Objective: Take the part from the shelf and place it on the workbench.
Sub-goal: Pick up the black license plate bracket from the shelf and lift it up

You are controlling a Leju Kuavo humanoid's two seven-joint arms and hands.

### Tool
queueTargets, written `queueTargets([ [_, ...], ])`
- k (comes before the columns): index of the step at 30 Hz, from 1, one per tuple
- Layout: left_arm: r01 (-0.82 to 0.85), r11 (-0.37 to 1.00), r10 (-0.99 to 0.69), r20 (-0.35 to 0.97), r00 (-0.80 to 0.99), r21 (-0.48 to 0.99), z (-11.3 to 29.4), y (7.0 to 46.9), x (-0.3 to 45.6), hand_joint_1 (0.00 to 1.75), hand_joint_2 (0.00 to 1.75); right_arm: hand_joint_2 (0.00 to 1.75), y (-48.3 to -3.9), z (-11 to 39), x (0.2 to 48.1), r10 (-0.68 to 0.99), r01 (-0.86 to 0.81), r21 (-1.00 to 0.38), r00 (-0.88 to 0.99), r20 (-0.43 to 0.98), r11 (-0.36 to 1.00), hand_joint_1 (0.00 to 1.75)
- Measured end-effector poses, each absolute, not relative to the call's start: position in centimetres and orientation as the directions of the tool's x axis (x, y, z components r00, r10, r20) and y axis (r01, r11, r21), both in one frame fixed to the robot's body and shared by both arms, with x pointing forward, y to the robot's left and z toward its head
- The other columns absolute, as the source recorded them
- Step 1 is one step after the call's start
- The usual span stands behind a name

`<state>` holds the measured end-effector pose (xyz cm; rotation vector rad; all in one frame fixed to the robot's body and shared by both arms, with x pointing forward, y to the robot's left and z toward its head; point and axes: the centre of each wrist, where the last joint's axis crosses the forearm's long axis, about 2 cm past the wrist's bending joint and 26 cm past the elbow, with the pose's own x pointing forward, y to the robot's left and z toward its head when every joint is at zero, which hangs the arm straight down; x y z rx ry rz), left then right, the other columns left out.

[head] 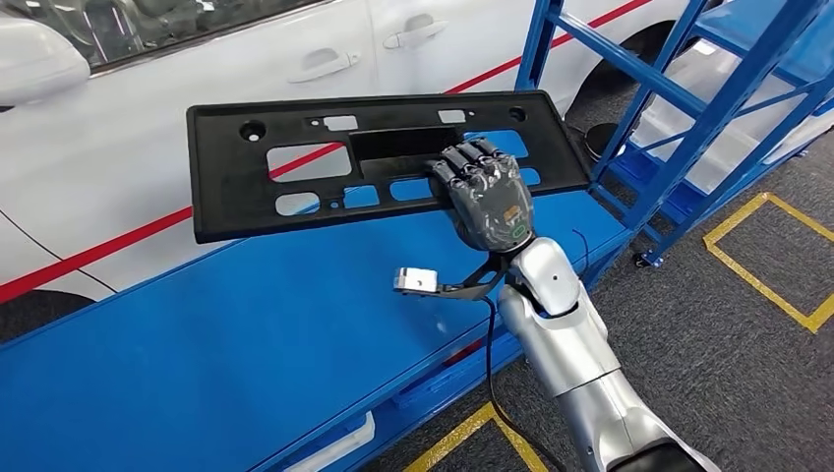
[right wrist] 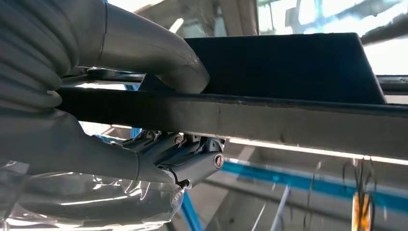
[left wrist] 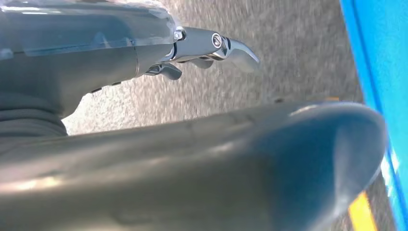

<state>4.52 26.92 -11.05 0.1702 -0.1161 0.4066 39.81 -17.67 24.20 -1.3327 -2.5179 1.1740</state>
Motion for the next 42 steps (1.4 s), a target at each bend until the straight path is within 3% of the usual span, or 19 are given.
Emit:
queueTargets([
  [7, -0.424, 0.894, 0.405, 0.146, 0.903, 0.142, -11.0, 26.8, 4.5, 0.00, 0.00, 1.75, -19.6, 24.2, 39.7, 0.750, 0.671, -0.572, -0.647, -0.142, 0.471, 1.75],
  [11, -0.434, 0.890, 0.415, 0.149, 0.898, 0.139, -11.0, 26.6, 4.5, 0.00, 0.00, 1.75, -19.7, 24.1, 39.8, 0.705, 0.590, -0.459, -0.699, 0.123, 0.665, 1.75],
  [16, -0.452, 0.881, 0.432, 0.156, 0.888, 0.137, -11.0, 26.6, 4.5, 0.00, 0.00, 1.75, -19.0, 24.0, 39.2, 0.461, 0.355, -0.309, -0.786, 0.412, 0.882, 1.75],
  [22, -0.465, 0.874, 0.445, 0.154, 0.882, 0.138, -11.0, 26.5, 4.4, 0.00, 0.00, 1.75, -18.5, 23.8, 38.4, 0.213, 0.118, -0.209, -0.824, 0.525, 0.971, 1.75],
  [33, -0.479, 0.866, 0.459, 0.156, 0.875, 0.141, -11.0, 26.4, 4.6, 0.00, 0.00, 1.75, -18.7, 24.5, 37.7, -0.002, -0.084, -0.120, -0.825, 0.565, 0.989, 1.75],
  [37, -0.479, 0.867, 0.457, 0.166, 0.874, 0.139, -11.0, 26.2, 4.5, 0.00, 1.75, 1.75, -19.1, 23.5, 36.9, -0.029, -0.116, -0.112, -0.812, 0.582, 0.987, 1.75],
  [42, -0.486, 0.863, 0.462, 0.174, 0.870, 0.140, -11.0, 25.9, 4.5, 0.00, 1.75, 1.75, -19.1, 23.0, 36.1, -0.115, -0.198, -0.080, -0.804, 0.584, 0.977, 1.75],
])
